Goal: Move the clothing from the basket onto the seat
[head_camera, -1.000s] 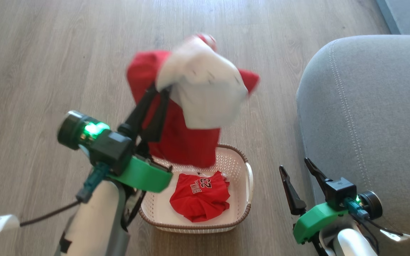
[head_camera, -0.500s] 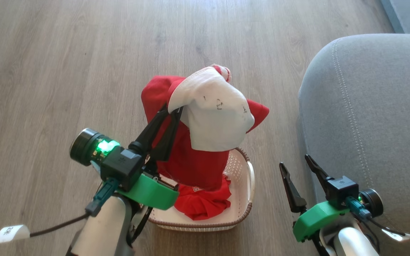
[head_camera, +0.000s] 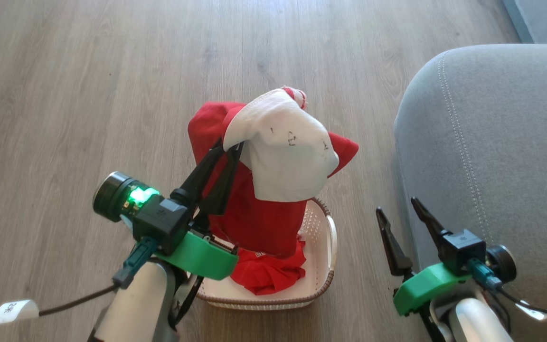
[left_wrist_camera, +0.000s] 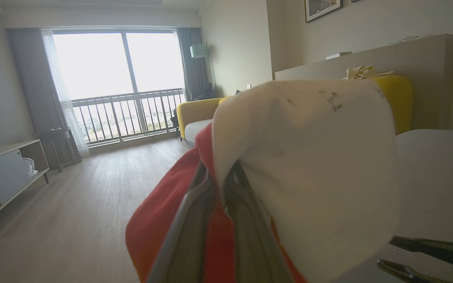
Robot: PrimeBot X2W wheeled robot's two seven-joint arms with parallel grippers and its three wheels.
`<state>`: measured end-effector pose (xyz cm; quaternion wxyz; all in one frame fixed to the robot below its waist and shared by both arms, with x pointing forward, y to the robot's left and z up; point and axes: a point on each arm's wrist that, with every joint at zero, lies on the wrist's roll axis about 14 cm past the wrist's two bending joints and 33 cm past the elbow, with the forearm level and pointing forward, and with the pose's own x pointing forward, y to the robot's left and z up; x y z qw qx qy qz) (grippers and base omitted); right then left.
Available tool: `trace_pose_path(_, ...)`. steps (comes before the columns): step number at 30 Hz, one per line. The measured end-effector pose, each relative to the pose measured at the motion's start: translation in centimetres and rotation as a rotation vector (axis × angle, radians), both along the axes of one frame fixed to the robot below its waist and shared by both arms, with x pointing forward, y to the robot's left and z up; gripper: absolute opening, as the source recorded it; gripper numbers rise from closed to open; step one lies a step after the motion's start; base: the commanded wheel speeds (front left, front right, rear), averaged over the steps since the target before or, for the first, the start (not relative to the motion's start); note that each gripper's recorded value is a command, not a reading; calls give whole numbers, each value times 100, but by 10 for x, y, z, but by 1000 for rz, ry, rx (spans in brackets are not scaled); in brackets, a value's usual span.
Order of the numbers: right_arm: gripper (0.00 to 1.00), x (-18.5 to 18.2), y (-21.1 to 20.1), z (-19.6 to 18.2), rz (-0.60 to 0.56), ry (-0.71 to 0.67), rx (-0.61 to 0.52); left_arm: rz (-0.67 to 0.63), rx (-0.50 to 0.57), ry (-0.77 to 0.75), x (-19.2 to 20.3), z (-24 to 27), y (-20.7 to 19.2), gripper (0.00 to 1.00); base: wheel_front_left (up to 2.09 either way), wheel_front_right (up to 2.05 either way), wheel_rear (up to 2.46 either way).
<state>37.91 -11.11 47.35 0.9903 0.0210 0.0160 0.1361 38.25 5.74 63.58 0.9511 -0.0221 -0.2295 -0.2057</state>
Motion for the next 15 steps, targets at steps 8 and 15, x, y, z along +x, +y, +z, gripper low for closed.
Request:
trace_pose_path(8, 100, -2, 19, 44, 139, -150, -32, -7, 2, 27, 6, -9, -2, 0, 0, 0, 0)
trace_pose_path(15, 100, -26, 41, 65, 373, -257, -188, -16, 17, 43, 11, -16, -7, 0, 0, 0, 0)
